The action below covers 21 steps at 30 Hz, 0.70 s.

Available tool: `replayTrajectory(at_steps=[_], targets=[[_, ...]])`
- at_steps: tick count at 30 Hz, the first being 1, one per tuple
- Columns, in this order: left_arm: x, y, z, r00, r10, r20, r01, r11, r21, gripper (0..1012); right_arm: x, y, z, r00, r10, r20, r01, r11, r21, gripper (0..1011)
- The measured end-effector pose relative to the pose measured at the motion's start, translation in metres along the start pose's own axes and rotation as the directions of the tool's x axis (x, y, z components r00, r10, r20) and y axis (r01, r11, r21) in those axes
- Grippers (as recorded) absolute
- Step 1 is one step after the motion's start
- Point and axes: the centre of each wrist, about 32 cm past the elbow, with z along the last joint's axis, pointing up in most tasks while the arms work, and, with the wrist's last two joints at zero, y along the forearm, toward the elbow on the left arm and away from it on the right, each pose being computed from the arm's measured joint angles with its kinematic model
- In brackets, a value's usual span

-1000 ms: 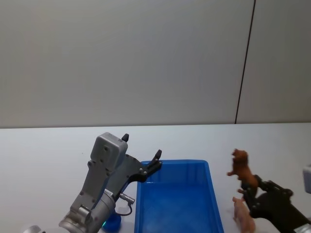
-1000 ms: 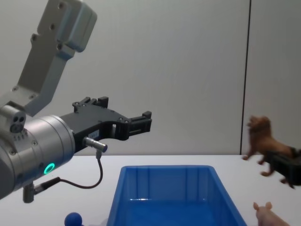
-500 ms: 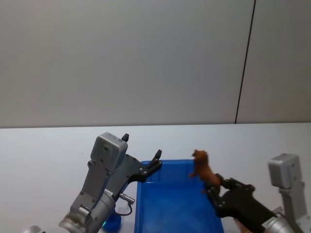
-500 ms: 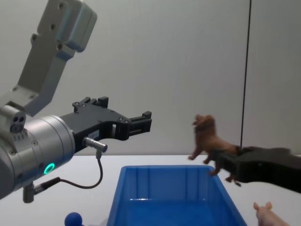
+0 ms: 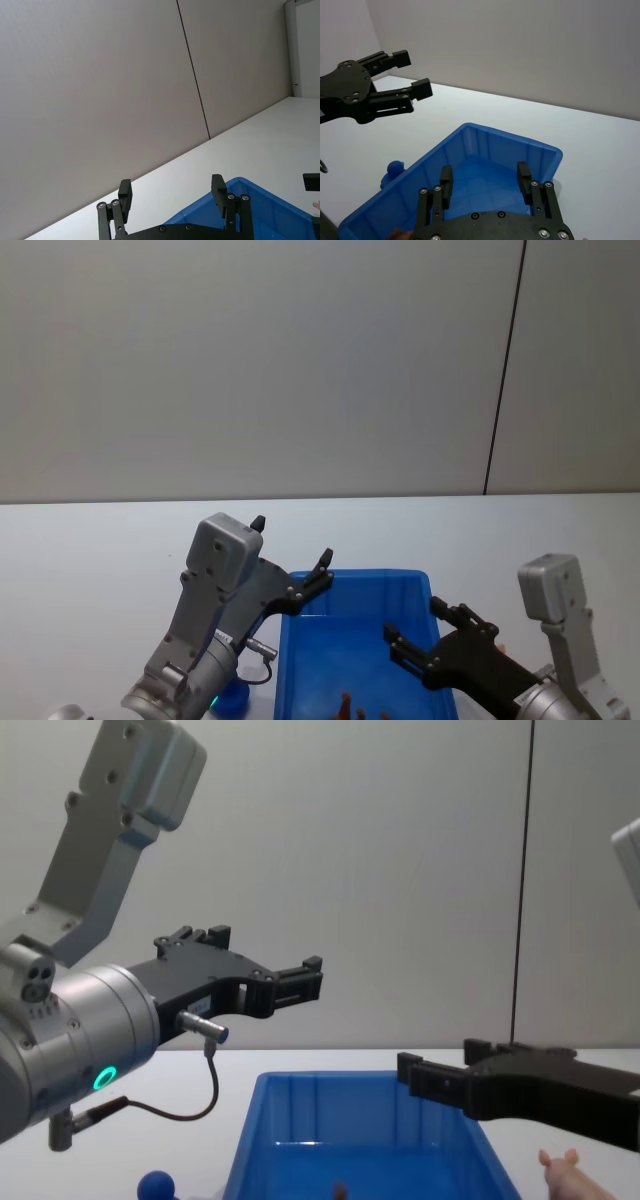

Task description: Pick up the two dolls from the table and place them into the box.

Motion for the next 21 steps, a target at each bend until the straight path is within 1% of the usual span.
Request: replayTrajectory(at_steps=[2, 5, 6, 9, 10, 14, 18, 21], targets=[[0.0000, 0.0000, 0.0000, 1.0000, 0.000, 0.000, 0.000, 1.0000, 0.000, 1002, 0.000, 0.000, 0.000, 1.000, -0.013, 0.002, 0.013, 1.000, -0.003, 815], [0.0000, 0.0000, 0.0000, 1.0000, 0.000, 0.000, 0.000, 1.0000, 0.000, 1001, 0.000, -0.001, -0.001, 0.999, -0.032, 0.005, 0.032, 0.999, -0.006, 868], [0.0000, 0.0000, 0.0000, 1.0000, 0.000, 0.000, 0.000, 1.0000, 0.000, 1002, 0.000, -0.002, -0.001, 0.999, -0.046, 0.008, 0.046, 0.999, -0.007, 920], [0.0000, 0.0000, 0.0000, 1.0000, 0.000, 0.000, 0.000, 1.0000, 0.000, 1002, 0.001, -0.005, 0.000, 0.997, -0.070, 0.014, 0.070, 0.998, -0.007, 965], [0.0000, 0.0000, 0.0000, 1.0000, 0.000, 0.000, 0.000, 1.0000, 0.000, 1002, 0.001, -0.006, 0.000, 0.997, -0.082, 0.017, 0.082, 0.997, -0.008, 1001], [0.0000, 0.0000, 0.0000, 1.0000, 0.000, 0.000, 0.000, 1.0000, 0.000, 1002, 0.001, -0.013, 0.000, 0.991, -0.128, 0.028, 0.128, 0.992, -0.011, 1001], [0.0000, 0.0000, 0.0000, 1.0000, 0.000, 0.000, 0.000, 1.0000, 0.000, 1001, 0.002, -0.021, 0.001, 0.983, -0.181, 0.041, 0.182, 0.983, -0.017, 1001], [0.0000, 0.0000, 0.0000, 1.0000, 0.000, 0.000, 0.000, 1.0000, 0.000, 1002, 0.003, -0.026, 0.000, 0.978, -0.205, 0.047, 0.206, 0.978, -0.023, 1001]])
